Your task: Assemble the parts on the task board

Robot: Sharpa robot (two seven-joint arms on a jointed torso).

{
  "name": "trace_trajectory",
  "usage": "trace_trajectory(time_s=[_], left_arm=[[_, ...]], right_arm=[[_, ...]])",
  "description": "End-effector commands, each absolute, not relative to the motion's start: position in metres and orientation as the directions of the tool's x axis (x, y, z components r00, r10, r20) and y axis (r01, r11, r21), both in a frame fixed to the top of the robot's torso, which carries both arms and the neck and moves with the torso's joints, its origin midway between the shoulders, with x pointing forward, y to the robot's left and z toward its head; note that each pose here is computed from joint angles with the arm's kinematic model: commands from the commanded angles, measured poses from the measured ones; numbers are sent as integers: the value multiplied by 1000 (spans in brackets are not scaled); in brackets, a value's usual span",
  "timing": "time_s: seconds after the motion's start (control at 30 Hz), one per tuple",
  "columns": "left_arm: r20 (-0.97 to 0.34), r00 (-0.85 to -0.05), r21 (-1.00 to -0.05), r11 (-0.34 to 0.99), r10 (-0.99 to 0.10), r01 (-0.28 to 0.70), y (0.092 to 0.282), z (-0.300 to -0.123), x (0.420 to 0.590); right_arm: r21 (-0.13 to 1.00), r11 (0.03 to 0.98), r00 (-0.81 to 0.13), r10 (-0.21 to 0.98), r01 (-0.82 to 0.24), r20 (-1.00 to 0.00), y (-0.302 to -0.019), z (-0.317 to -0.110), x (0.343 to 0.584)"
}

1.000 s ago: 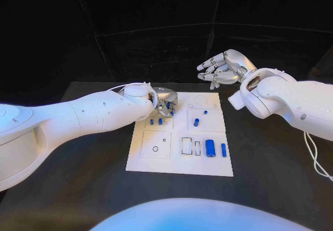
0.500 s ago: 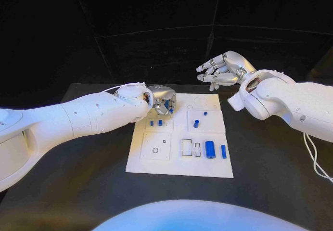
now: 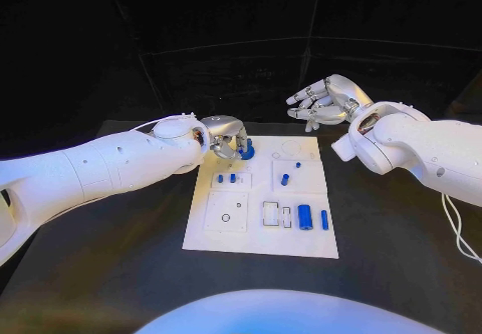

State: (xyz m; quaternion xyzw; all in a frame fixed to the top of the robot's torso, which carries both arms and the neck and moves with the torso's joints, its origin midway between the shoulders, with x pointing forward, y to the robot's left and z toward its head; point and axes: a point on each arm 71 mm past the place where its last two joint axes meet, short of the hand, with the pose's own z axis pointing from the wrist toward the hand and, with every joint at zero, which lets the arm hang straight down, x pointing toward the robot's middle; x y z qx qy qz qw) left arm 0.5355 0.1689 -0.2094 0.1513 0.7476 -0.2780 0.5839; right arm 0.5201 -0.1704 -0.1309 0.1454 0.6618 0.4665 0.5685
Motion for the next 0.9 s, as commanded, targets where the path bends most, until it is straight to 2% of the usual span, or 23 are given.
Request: trace_trajectory(time_s=[0.03,0.4,0.9], left_arm=[[-946,-307,-264,798,-104,541,175,-210,534],[-937,-337,-261,828,-93,497,198,-221,533],[-928,-362,-262,836,-82,481,200,-228,533]], right_arm=[[784,517,-315,723,-344,-615,-170,-129,520],[784,519,-315,722,-342,-616,-171,-130,520],[784,519,-316,722,-342,-616,-170,-130,520]])
